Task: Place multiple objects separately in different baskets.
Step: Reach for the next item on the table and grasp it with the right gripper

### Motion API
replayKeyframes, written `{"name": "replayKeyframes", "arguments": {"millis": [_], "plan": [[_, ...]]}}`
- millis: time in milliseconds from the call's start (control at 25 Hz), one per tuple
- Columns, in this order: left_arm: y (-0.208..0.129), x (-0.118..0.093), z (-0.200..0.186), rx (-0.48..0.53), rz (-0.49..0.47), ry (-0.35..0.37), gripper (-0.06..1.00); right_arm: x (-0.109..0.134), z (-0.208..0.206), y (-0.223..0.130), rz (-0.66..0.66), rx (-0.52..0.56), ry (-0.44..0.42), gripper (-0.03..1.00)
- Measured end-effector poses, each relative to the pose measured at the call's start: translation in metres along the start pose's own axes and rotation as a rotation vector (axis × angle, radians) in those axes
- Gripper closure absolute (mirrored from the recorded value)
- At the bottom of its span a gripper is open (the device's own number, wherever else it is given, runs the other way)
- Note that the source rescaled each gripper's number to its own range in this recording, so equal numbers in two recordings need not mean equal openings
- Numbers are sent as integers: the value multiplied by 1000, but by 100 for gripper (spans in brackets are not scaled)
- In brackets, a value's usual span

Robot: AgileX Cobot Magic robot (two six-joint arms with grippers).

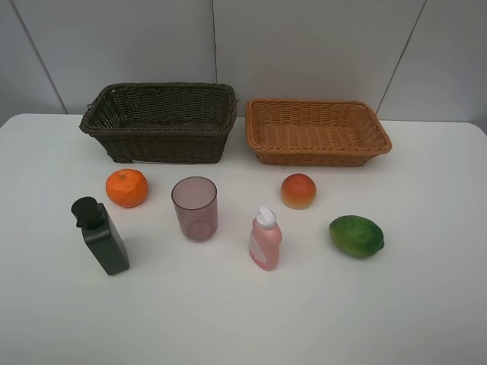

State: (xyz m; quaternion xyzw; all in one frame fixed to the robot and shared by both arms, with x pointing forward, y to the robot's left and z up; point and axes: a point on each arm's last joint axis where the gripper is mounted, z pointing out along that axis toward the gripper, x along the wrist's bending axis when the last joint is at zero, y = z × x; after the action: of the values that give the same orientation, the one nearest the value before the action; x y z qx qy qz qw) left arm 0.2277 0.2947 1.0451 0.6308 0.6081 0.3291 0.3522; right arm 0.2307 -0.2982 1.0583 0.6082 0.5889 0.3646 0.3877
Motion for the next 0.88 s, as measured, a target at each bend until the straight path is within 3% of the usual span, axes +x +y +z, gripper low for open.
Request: {"name": "replayKeyframes", "arguments": {"millis": [880], "plan": [[0,0,0,0,0,0,10,0,0,0,0,0,0,2]]}}
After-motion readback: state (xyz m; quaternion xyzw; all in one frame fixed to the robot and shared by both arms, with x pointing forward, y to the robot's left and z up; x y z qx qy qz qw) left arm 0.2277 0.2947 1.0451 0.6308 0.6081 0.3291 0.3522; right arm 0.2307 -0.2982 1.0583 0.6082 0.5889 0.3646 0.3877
